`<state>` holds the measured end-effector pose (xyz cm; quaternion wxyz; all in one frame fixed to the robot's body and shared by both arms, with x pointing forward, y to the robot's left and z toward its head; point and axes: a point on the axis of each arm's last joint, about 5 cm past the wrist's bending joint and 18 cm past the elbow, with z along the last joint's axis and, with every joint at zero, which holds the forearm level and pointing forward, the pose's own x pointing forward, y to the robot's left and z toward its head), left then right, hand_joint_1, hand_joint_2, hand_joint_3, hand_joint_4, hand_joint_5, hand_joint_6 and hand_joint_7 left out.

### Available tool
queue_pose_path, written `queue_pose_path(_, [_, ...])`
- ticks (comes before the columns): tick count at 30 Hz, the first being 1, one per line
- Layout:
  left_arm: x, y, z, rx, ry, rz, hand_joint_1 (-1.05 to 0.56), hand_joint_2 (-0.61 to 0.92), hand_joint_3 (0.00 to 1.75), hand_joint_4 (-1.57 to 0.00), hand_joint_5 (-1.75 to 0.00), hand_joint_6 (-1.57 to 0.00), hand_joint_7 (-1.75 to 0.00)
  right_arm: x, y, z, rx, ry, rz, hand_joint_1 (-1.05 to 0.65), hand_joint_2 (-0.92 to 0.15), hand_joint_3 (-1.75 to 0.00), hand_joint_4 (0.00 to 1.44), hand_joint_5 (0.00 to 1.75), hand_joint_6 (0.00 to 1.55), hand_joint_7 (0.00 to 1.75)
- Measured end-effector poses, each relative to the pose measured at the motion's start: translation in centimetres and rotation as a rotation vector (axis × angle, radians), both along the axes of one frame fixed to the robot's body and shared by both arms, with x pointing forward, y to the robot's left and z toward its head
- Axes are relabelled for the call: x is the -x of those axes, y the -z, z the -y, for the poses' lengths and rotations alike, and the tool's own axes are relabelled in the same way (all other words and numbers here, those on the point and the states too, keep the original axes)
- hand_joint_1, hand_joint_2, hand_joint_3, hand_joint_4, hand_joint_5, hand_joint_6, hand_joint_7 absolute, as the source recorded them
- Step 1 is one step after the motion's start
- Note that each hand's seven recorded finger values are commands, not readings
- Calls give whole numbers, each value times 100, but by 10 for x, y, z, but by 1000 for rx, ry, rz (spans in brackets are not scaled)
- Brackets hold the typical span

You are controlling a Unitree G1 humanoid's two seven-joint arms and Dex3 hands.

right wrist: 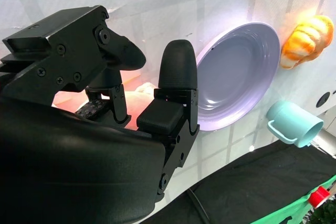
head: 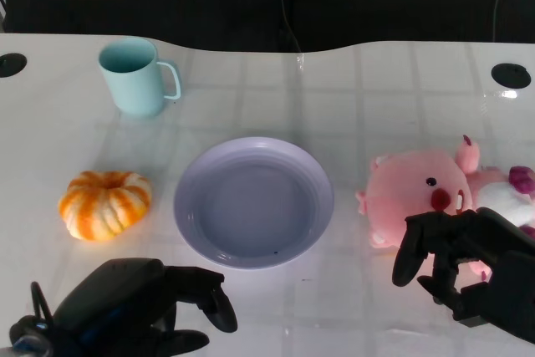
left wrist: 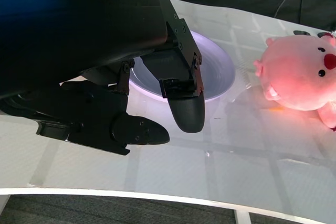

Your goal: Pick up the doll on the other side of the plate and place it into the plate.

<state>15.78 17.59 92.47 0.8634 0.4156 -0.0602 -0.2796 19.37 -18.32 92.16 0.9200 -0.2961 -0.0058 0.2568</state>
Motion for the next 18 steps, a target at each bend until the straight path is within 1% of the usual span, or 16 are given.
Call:
queue_pose_path(3, [0,-1,-3,-11,-3,1,-14,92,22,-67,-150,-80,-75,0,0,-2,-12,10,6,3,-61,-90,76,141,77,113])
queue_pose_path(4, [1,-1,-5,-17,-6,3,-14,92,22,-66,-152,-81,-73,0,1,-3,-22,20,15,3,-60,-92,76,137,78,110])
queue_pose_path(6, [1,-1,-7,-25,-8,5,-14,92,21,-66,-155,-82,-72,0,1,-4,-45,54,44,3,-61,-91,76,130,78,102])
queue_pose_path(8, [2,-1,-8,-28,-11,3,-15,92,21,-65,-154,-82,-70,1,-1,-2,-48,106,85,1,-63,-79,74,112,75,75])
queue_pose_path(10, [3,0,-8,-28,-13,-3,-14,92,21,-66,-154,-82,-69,2,-6,1,-32,163,154,-2,-64,-71,65,98,66,56])
queue_pose_path(12, [3,0,-8,-24,-14,-5,-13,92,21,-67,-155,-83,-68,3,-11,2,-8,199,206,-10,-72,-51,51,80,51,34])
queue_pose_path(13, [3,0,-8,-19,-13,-6,-13,92,21,-66,-156,-83,-68,3,-14,3,12,216,230,-17,-79,-34,43,69,44,22])
queue_pose_path(15, [3,0,-8,-16,-13,-7,-13,92,21,-66,-157,-84,-67,3,-17,6,69,255,262,-22,-84,-22,38,63,40,15])
queue_pose_path(16, [4,0,-8,-15,-13,-8,-13,92,21,-66,-155,-84,-67,3,-18,7,89,272,267,-28,-86,-17,32,59,37,11])
queue_pose_path(18, [4,0,-8,-15,-13,-7,-13,92,22,-66,-151,-84,-66,3,-19,8,135,299,269,-35,-89,-10,27,57,35,8])
